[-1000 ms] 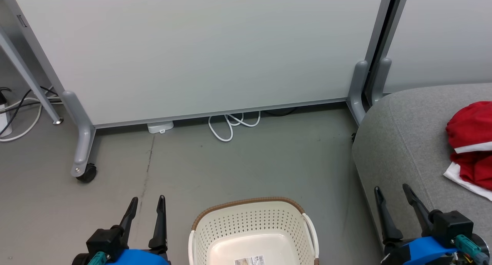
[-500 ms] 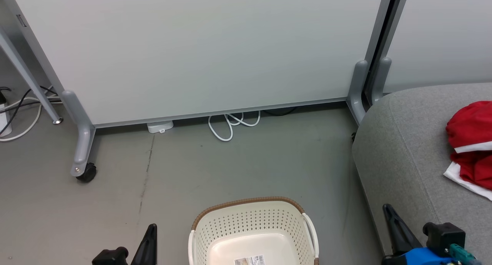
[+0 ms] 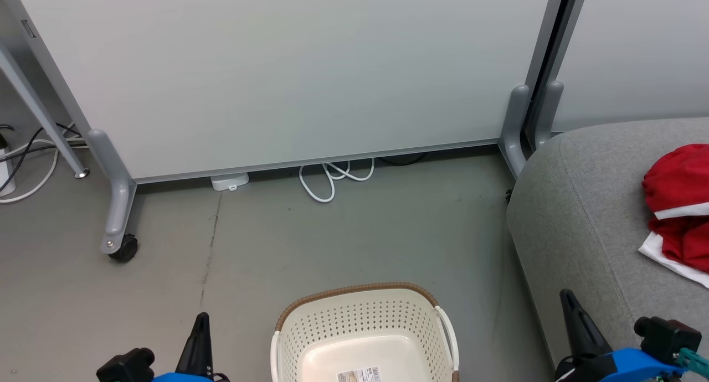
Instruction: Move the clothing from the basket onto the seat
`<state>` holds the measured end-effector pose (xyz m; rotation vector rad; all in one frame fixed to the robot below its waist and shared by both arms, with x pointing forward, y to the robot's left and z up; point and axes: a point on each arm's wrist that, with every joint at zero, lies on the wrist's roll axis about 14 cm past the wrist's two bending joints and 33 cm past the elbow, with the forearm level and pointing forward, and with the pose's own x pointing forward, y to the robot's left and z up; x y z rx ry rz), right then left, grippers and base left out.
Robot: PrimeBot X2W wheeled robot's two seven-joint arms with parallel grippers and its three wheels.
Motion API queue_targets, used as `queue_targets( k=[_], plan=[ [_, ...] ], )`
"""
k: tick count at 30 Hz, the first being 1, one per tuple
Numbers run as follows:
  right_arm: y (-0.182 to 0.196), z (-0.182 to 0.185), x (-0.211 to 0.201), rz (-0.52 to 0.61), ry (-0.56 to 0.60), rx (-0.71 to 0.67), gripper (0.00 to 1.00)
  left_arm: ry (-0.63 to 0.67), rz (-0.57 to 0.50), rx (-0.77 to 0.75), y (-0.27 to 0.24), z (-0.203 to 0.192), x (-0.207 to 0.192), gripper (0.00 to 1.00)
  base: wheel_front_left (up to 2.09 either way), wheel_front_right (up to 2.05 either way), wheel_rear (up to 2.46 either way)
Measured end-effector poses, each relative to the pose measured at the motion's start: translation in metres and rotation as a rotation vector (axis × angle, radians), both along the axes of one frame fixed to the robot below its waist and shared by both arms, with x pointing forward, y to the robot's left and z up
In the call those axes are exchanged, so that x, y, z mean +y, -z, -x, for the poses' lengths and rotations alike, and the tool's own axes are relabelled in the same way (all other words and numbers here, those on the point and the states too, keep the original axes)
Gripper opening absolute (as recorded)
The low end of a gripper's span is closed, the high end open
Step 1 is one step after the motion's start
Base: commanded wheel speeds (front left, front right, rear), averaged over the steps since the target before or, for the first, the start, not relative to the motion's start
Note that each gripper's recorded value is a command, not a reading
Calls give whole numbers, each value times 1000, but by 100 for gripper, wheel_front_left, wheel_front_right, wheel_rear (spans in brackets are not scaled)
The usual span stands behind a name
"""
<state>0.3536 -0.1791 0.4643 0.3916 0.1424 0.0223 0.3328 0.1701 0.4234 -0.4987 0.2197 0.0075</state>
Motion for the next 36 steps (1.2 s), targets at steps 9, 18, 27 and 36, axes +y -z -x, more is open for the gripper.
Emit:
queue_targets(
  k=[9, 18, 27, 36],
  plan=[
    [-4, -5, -3, -147, 33, -2, 0, -55, 129, 0, -6, -6, 7, 0, 0, 0, 0],
    [-8, -9, -6, -284, 60, -8, 0, -95, 248, -10, -14, -13, 12, 0, 0, 0, 0],
    [-12, -13, -8, -407, 79, -14, 0, -121, 359, -27, -23, -21, 15, 0, 0, 0, 0],
    [-13, -14, -10, -519, 96, -13, 0, -148, 463, -35, -28, -25, 20, 0, 0, 0, 0]
  ],
)
